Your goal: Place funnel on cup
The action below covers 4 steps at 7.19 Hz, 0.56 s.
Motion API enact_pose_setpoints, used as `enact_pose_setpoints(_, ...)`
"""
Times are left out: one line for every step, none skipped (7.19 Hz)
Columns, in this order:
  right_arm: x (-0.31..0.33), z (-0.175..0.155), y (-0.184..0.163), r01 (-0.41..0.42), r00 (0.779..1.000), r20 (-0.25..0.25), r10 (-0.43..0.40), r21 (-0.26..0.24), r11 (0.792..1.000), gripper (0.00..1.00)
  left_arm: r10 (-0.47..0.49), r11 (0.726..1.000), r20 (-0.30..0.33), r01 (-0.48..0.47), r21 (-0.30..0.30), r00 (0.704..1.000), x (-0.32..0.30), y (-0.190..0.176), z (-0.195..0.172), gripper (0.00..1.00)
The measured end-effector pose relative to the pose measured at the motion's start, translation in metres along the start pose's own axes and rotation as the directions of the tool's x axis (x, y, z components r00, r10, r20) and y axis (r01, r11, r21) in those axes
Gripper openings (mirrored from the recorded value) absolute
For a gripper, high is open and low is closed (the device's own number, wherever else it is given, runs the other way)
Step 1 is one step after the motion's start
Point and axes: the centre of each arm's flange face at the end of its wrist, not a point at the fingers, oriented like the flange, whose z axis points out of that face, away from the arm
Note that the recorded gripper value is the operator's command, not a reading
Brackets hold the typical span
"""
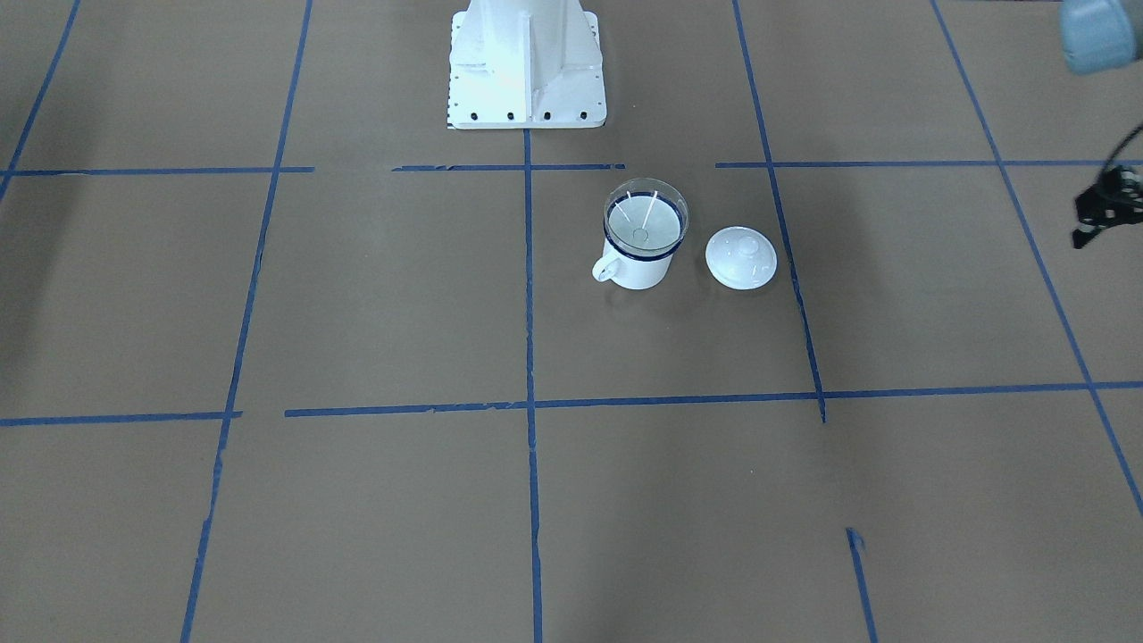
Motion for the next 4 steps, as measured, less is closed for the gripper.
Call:
enact_pose_setpoints(0.000, 0.000, 0.000, 0.000, 1.000, 0.000, 0.000, 0.000, 1.000, 1.00, -0.023, 0.999, -0.006, 0.023, -0.027, 1.000, -0.050, 0.030, 0.013, 1.00)
enact_pose_setpoints(0.000, 0.000, 0.000, 0.000, 1.000, 0.000, 0.000, 0.000, 1.000, 1.00, -0.042, 0.998, -0.015, 0.042, -0.047, 0.999, -0.088, 0.066, 0.024, 1.00)
enact_pose_setpoints(0.000, 0.000, 0.000, 0.000, 1.000, 0.000, 0.000, 0.000, 1.000, 1.00, -0.065, 0.996, -0.025, 0.063, -0.056, 0.998, -0.111, 0.101, 0.036, 1.00)
enact_pose_setpoints(0.000, 0.000, 0.000, 0.000, 1.000, 0.000, 0.000, 0.000, 1.000, 1.00, -0.070, 0.997, -0.029, 0.069, -0.040, 0.997, -0.122, 0.122, 0.041, 1.00)
